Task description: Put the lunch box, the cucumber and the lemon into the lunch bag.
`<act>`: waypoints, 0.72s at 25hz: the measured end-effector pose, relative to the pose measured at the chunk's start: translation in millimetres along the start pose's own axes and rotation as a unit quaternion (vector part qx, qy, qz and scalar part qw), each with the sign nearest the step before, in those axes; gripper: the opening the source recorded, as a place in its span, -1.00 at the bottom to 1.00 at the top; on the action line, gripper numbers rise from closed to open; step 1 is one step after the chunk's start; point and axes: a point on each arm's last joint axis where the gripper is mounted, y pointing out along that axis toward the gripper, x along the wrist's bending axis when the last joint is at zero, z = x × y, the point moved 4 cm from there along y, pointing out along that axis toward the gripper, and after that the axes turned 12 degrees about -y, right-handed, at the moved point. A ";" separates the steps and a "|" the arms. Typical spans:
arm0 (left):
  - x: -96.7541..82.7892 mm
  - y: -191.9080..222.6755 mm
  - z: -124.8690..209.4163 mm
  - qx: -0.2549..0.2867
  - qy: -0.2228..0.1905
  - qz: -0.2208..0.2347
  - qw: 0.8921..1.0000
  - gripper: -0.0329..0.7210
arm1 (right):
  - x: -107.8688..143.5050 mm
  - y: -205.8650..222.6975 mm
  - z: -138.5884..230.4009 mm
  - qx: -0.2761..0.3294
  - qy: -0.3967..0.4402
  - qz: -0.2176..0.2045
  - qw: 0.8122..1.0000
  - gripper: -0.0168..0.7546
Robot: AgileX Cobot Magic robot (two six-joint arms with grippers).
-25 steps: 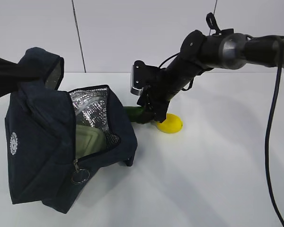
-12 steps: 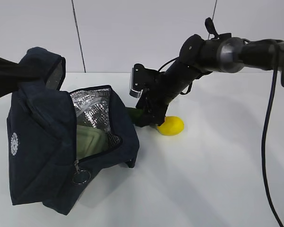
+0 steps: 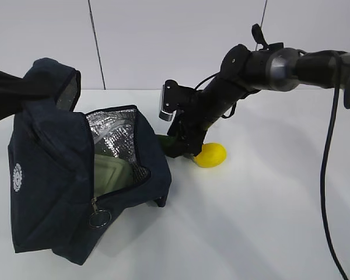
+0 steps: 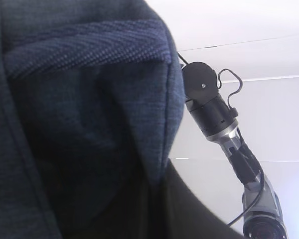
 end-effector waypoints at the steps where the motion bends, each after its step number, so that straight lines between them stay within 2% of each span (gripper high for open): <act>1: 0.0 0.0 0.0 0.000 0.000 0.000 1.000 -0.93 | -0.4 -0.3 -0.2 0.000 0.001 0.001 1.000 0.25; 7: -0.1 0.0 0.0 0.000 0.000 0.000 1.000 -0.93 | -1.0 -0.6 -0.5 0.000 0.001 0.002 1.000 0.09; 18: -0.3 0.0 -0.1 -0.001 -0.001 0.001 1.000 -0.93 | -1.0 -0.7 -0.7 -0.001 0.004 0.002 1.000 0.08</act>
